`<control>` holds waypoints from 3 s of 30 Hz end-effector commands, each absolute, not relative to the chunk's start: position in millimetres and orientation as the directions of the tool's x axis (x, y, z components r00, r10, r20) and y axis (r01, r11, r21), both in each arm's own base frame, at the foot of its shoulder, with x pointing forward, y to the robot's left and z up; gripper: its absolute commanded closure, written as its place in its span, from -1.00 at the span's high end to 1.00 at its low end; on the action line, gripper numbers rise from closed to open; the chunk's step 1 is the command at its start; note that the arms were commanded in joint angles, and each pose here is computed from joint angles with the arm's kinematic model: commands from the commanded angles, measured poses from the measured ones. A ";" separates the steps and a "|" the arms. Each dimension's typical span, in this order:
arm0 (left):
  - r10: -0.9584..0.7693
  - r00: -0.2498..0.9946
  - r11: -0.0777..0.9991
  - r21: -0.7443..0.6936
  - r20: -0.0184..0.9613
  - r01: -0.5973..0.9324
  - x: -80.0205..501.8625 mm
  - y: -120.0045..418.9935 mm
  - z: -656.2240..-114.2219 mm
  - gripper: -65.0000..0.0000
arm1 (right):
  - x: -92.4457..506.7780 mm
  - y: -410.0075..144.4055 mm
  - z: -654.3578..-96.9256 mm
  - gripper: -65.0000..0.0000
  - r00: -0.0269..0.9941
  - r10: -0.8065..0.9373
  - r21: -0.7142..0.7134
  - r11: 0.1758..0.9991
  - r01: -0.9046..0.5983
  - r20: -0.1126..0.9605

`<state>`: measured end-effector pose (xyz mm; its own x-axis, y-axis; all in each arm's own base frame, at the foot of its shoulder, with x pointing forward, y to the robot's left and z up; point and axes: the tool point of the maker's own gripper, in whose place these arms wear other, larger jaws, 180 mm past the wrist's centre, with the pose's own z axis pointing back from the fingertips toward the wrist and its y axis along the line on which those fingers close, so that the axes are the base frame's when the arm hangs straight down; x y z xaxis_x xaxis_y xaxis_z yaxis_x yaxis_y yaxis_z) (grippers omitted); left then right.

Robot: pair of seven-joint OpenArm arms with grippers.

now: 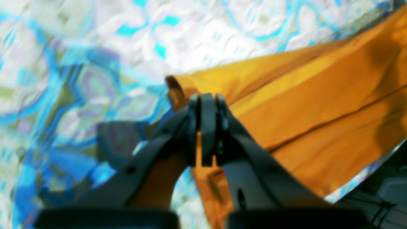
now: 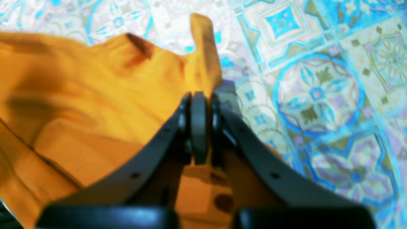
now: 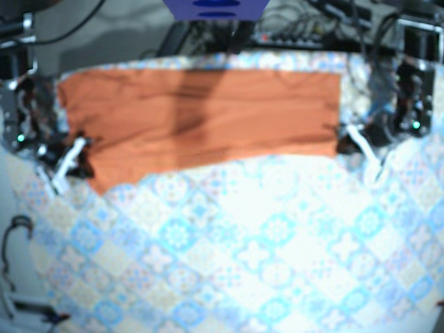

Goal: Fold the T-shirt properly
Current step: 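Lift the hem half with both grippers and fold it toward the collar, then lower the folded half onto the shirt with both grippers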

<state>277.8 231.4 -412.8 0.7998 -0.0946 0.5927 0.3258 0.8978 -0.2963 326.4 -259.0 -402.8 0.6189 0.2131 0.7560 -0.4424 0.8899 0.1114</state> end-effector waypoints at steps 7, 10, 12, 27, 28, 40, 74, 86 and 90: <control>-0.097 0.775 0.901 -0.274 0.625 0.335 281.5 241.6 -401.0 -1.00 | 329.4 -289.2 -382.3 -0.98 0.586 0.178 0.079 0.919 -0.385 0.790; -0.109 0.768 0.897 -0.270 0.632 0.350 281.4 237.5 -398.4 -1.00 | 324.3 -291.4 -380.1 -0.98 0.582 0.174 0.076 0.922 -0.380 0.794; -0.109 0.772 0.896 -0.275 0.627 0.349 276.3 236.6 -400.9 -1.00 | 321.4 -292.6 -377.7 -0.98 0.577 0.172 0.073 0.923 -0.377 0.798; -0.108 0.777 0.897 -0.276 0.620 0.345 272.4 237.5 -403.2 -1.00 | 287.2 -293.9 -390.3 -0.98 0.579 0.130 0.106 0.929 -0.356 0.805; -0.109 0.778 0.896 -0.277 0.619 0.346 272.2 237.1 -403.5 -1.00 | 285.2 -293.7 -391.2 -0.98 0.578 0.127 0.109 0.929 -0.355 0.806; -0.151 0.787 0.903 -0.240 0.599 0.356 265.2 242.1 -410.9 -1.00 | 273.1 -286.3 -401.2 -0.98 0.590 0.097 0.141 0.928 -0.344 0.802; -0.167 0.794 0.893 -0.251 0.585 0.373 254.5 239.6 -416.0 -1.00 | 239.9 -292.4 -416.1 -0.98 0.631 0.044 0.176 0.944 -0.281 0.774; -0.166 0.813 0.894 -0.263 0.558 0.363 240.2 240.0 -424.3 -1.00 | 235.8 -284.7 -415.7 -0.98 0.629 0.043 0.184 0.939 -0.292 0.776; -0.166 0.814 0.894 -0.264 0.557 0.363 239.5 240.0 -424.6 -1.00 | 230.3 -283.1 -417.6 -0.98 0.637 0.045 0.187 0.938 -0.292 0.770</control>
<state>229.2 233.5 -436.1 0.8353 -0.1633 0.5249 0.3521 0.8922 -0.2828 221.6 -276.2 -430.8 0.6699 0.0408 0.7413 -0.2839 0.9367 0.2049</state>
